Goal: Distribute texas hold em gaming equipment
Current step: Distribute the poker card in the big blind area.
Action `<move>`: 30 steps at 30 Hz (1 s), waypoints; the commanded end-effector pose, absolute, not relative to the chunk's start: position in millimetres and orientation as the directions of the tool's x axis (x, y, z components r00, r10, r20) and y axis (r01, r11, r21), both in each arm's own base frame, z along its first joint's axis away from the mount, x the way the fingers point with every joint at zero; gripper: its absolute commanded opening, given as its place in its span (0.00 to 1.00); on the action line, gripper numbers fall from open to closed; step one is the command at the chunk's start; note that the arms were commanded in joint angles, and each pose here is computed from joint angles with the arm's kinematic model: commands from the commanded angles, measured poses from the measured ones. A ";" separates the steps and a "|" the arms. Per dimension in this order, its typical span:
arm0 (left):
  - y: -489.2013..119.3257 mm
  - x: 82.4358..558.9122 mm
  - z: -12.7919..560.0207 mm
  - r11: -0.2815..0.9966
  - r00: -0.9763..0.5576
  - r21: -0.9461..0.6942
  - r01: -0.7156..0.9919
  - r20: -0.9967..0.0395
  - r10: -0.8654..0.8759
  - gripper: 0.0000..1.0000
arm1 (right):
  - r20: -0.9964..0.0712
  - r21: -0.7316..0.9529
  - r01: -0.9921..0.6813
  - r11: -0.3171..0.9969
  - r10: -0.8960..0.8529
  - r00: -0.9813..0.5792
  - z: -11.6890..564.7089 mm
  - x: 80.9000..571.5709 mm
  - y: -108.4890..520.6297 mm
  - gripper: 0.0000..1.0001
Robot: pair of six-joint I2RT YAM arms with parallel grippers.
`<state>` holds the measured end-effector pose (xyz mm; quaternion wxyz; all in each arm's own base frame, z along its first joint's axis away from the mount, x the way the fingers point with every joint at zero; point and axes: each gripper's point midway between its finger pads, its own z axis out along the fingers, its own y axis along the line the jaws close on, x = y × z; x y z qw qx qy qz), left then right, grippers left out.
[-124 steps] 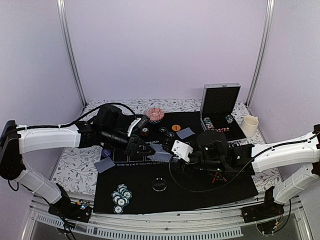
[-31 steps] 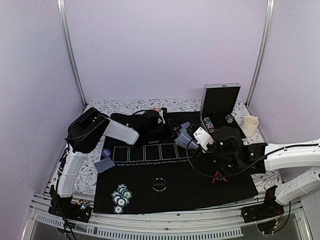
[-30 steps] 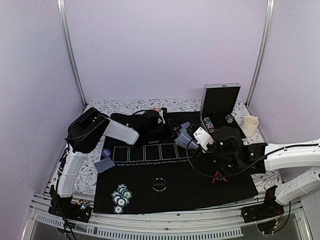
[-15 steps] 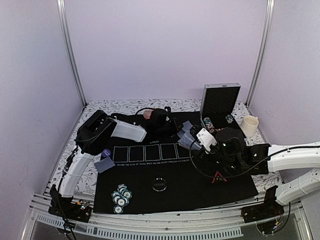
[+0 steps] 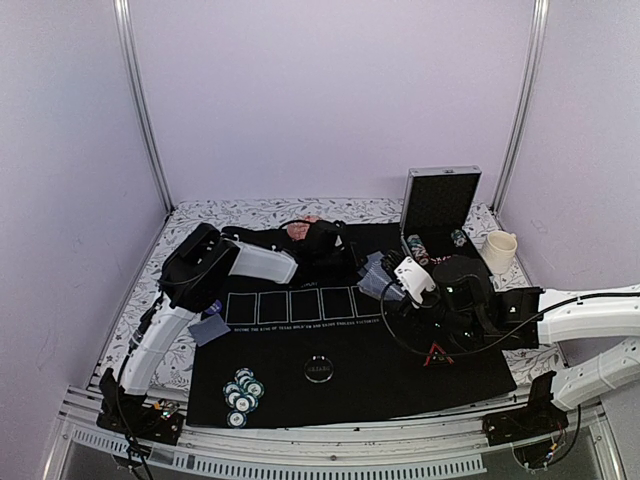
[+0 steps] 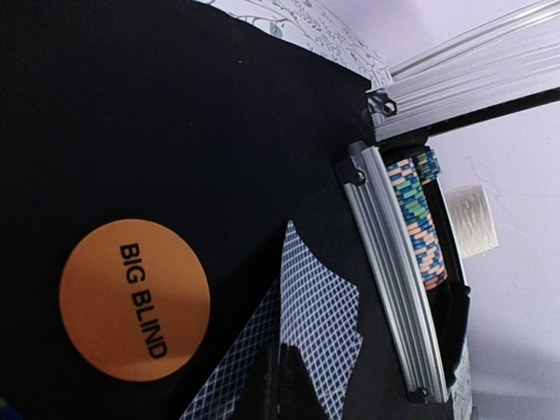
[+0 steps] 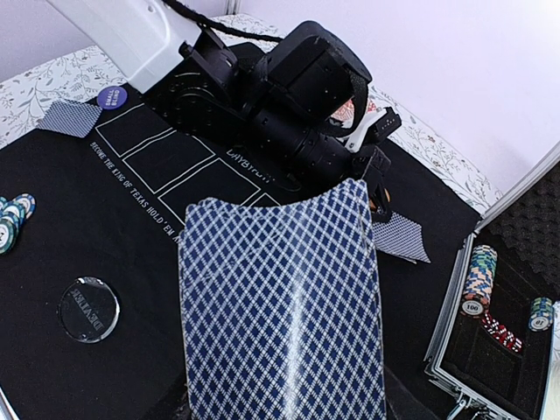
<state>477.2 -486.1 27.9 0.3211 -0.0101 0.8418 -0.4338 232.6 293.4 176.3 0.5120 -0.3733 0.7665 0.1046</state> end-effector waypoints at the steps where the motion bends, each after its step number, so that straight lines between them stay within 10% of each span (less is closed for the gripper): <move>1: -477.6 477.8 32.1 0.643 -0.789 -0.718 0.265 -0.545 -0.284 0.00 | -0.886 -0.211 -0.658 0.722 -0.426 -0.183 193.6 236.8 290.9 0.48; 30: -455.8 442.1 157.1 0.549 -0.681 -0.695 0.465 -0.676 -0.280 0.32 | -0.887 -0.193 -0.666 0.720 -0.419 -0.196 200.5 235.8 293.6 0.48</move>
